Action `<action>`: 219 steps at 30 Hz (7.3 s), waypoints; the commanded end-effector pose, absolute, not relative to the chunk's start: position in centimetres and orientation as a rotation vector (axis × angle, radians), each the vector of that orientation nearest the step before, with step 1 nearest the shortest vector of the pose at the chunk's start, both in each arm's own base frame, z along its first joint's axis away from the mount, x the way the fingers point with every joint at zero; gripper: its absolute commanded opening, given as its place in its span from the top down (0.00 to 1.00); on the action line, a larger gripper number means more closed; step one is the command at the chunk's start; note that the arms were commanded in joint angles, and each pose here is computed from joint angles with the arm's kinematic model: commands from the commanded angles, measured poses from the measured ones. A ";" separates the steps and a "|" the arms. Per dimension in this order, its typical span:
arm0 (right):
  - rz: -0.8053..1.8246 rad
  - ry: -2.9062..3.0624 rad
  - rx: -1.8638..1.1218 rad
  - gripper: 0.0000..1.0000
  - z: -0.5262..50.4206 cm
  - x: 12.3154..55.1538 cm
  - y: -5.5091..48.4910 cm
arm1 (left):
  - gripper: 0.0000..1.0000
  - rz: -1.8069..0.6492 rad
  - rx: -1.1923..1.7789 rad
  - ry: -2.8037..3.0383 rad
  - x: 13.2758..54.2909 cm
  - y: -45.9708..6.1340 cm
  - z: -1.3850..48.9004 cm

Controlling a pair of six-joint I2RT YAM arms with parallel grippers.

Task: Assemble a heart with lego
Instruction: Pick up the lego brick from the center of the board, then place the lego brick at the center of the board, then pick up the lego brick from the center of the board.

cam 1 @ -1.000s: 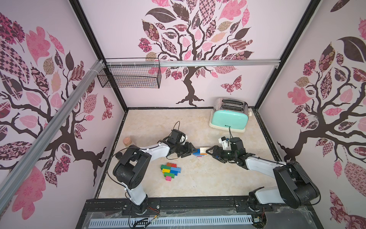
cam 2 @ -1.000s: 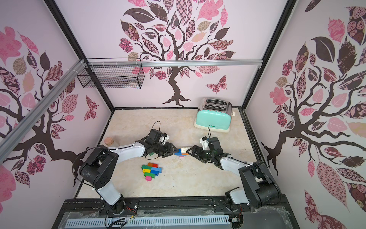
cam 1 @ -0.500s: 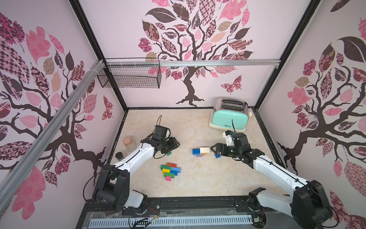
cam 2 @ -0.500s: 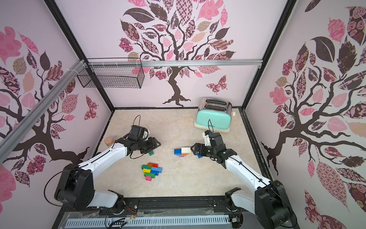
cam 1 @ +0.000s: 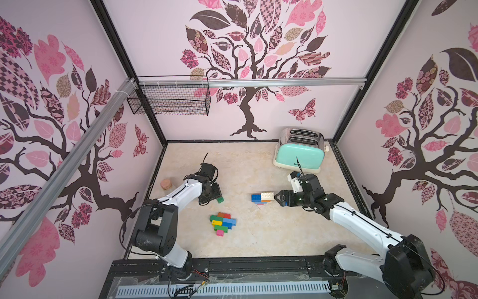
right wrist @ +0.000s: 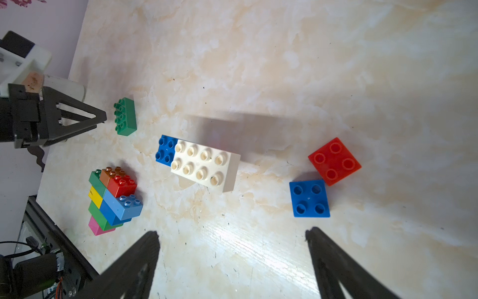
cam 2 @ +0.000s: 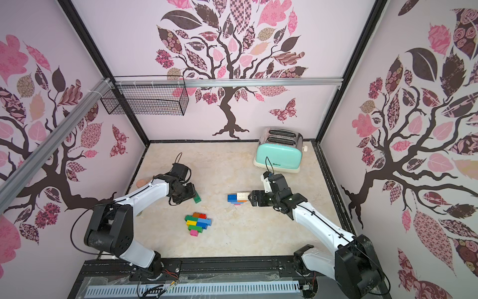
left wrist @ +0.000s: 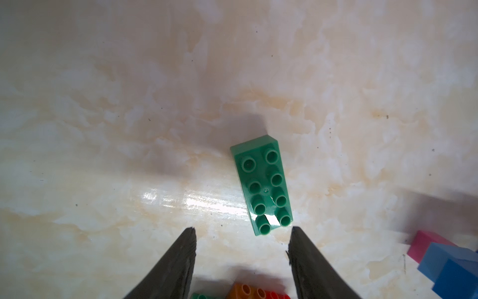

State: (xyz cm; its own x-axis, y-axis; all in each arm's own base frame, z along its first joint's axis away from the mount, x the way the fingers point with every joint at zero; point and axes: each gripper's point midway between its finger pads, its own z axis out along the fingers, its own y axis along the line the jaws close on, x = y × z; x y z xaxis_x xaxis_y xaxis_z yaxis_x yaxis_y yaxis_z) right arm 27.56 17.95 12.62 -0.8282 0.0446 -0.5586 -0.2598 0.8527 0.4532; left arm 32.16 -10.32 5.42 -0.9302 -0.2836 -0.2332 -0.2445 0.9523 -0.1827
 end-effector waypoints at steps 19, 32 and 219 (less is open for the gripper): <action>0.752 2.443 -0.206 0.07 12.6 27.1 18.6 | 0.64 0.056 -0.135 2.953 33.9 -11.3 1.7; 0.724 2.419 -0.230 0.06 14.1 27.0 18.2 | 0.80 -0.108 0.219 2.898 32.0 -15.6 7.2; 0.185 2.331 -1.447 0.74 9.6 19.2 34.1 | 0.41 -0.656 -0.245 2.521 23.8 -11.5 14.9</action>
